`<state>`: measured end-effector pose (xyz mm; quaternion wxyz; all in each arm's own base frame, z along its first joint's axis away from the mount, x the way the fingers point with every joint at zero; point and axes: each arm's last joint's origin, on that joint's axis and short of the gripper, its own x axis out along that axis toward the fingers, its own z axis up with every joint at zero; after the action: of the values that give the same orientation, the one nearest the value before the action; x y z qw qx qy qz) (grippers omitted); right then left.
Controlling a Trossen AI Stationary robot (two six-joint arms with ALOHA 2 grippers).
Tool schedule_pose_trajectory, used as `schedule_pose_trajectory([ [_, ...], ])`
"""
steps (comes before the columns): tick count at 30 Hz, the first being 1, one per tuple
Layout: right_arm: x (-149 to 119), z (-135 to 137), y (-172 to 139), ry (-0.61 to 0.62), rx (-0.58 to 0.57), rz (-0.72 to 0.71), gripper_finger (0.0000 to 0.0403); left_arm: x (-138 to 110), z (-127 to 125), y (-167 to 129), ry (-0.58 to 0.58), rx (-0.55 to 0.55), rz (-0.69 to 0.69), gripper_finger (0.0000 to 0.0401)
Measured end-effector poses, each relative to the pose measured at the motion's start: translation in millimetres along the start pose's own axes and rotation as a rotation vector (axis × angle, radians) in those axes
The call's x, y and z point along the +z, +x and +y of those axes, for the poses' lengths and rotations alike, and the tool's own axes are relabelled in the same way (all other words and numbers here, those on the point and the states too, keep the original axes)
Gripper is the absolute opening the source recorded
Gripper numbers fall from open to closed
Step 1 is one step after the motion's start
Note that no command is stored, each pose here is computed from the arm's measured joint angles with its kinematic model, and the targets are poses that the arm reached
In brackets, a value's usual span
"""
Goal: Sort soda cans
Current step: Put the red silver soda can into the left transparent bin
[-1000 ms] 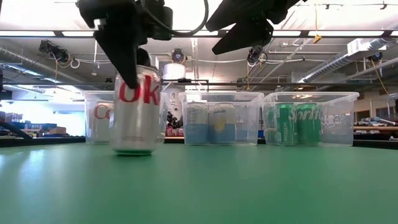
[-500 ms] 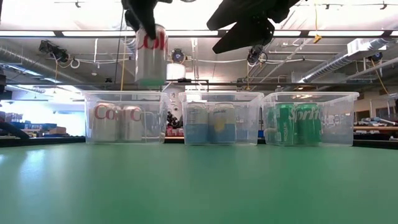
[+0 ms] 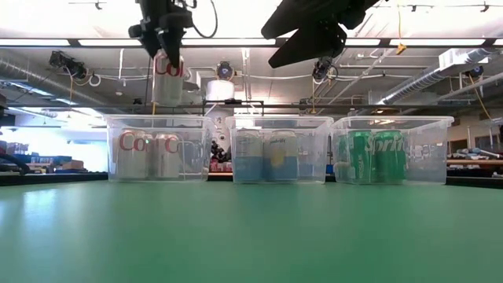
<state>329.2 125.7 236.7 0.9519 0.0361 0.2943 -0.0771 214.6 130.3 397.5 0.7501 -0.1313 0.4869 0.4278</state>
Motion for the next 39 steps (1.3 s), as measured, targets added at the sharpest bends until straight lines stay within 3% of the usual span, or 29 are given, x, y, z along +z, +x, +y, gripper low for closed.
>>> schedule_pose_trajectory([
  [5,0,0,0,0.0,0.0,0.0,0.0313,1,10,30,-0.031,-0.047,0.033,0.0289],
  [16,0,0,0,-0.001,0.0,0.0,0.0306,-22,12,95,-0.032,-0.017,0.115,0.0289],
  [32,0,0,0,0.0,0.0,0.0,0.0299,-38,28,139,-0.122,-0.105,0.122,0.0289],
  [39,0,0,0,0.001,-0.001,0.0,0.0301,-40,47,146,-0.377,-0.163,0.167,0.0289],
])
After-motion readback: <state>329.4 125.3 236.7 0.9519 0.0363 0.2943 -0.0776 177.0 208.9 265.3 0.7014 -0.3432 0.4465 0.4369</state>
